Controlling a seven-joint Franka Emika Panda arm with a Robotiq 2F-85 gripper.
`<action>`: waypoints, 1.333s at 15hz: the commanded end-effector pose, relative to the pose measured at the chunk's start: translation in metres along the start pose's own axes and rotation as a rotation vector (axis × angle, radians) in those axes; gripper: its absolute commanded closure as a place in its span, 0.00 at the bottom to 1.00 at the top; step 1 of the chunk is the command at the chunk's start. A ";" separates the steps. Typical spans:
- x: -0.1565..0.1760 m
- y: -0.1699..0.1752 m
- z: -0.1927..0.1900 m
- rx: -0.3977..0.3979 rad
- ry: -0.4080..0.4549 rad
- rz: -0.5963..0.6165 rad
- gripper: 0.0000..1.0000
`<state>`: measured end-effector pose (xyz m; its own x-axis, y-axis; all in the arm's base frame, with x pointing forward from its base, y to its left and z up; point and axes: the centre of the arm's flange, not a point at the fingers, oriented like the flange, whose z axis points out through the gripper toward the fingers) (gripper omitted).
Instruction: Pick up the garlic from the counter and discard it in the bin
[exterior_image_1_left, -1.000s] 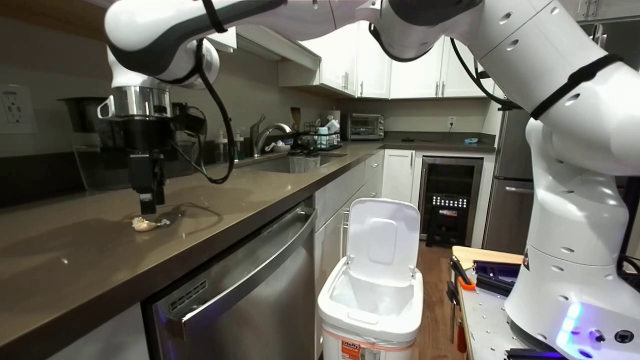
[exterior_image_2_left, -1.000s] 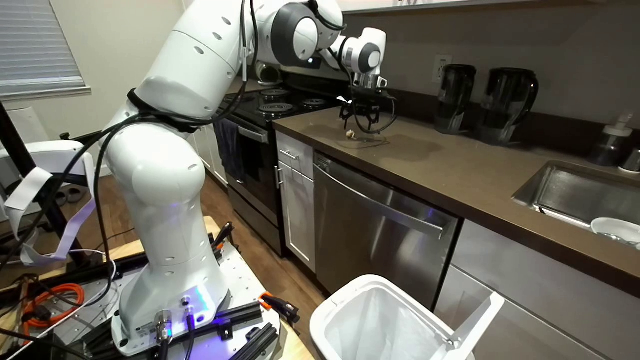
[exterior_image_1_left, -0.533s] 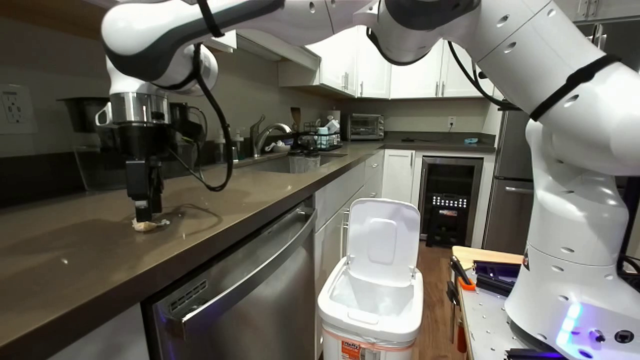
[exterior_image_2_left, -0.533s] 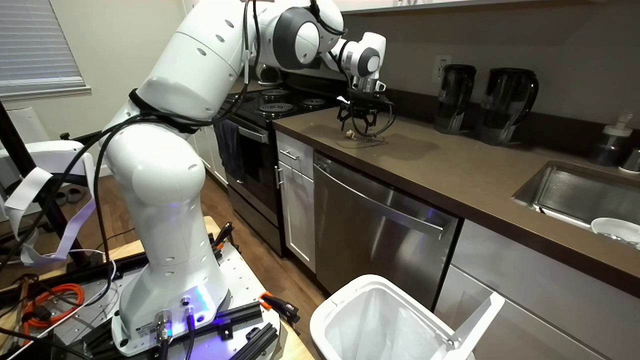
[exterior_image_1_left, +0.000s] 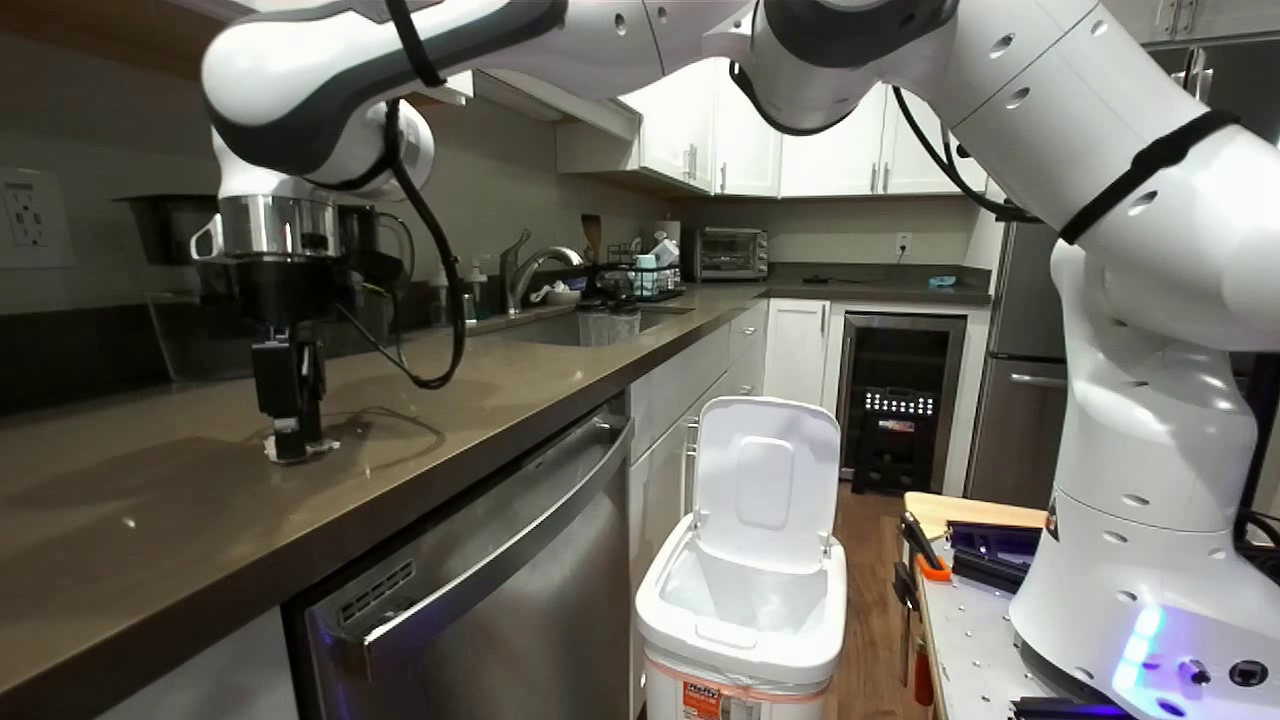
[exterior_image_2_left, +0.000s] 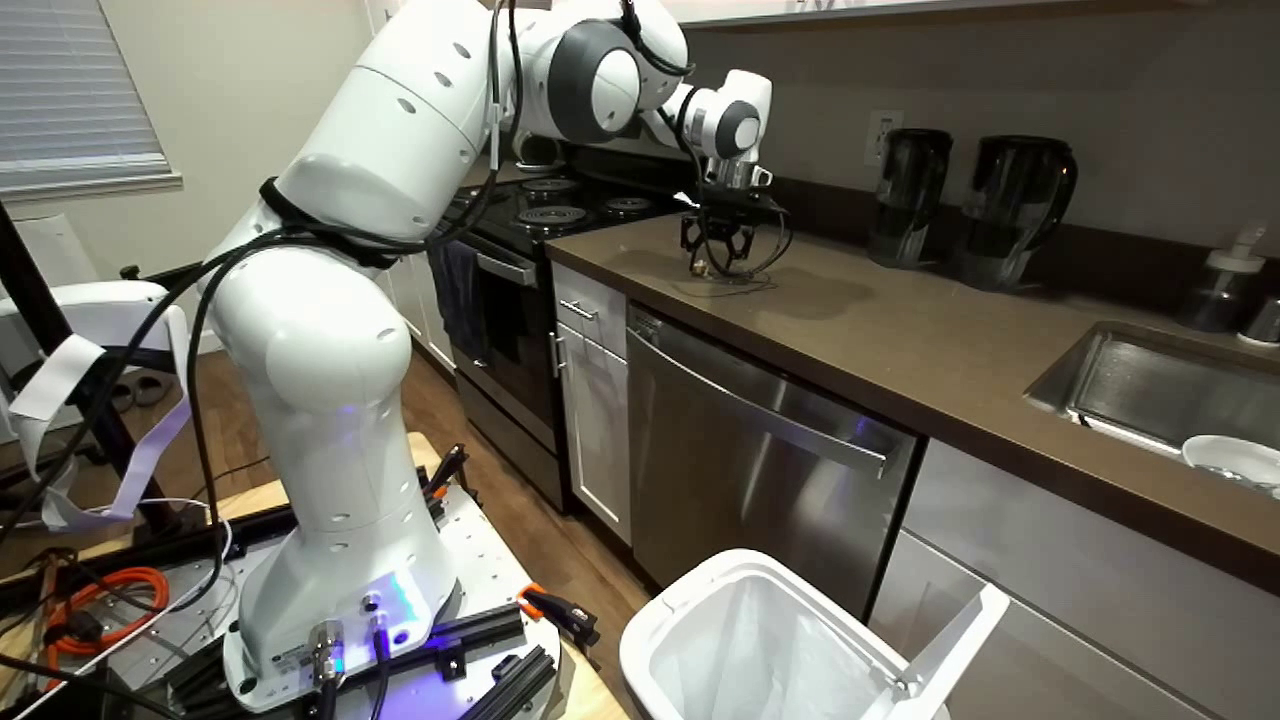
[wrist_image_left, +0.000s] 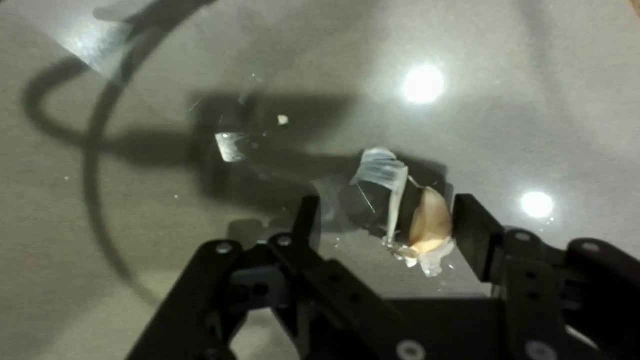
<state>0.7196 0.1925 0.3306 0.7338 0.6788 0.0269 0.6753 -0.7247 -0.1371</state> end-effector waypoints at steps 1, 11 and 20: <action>0.009 -0.001 0.005 -0.023 0.009 0.013 0.60; 0.003 -0.019 -0.004 -0.086 -0.052 0.045 0.93; -0.033 -0.022 -0.046 -0.165 -0.046 0.139 0.92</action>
<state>0.7119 0.1986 0.3572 0.7945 0.6072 -0.0125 0.6072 -0.7946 -0.0016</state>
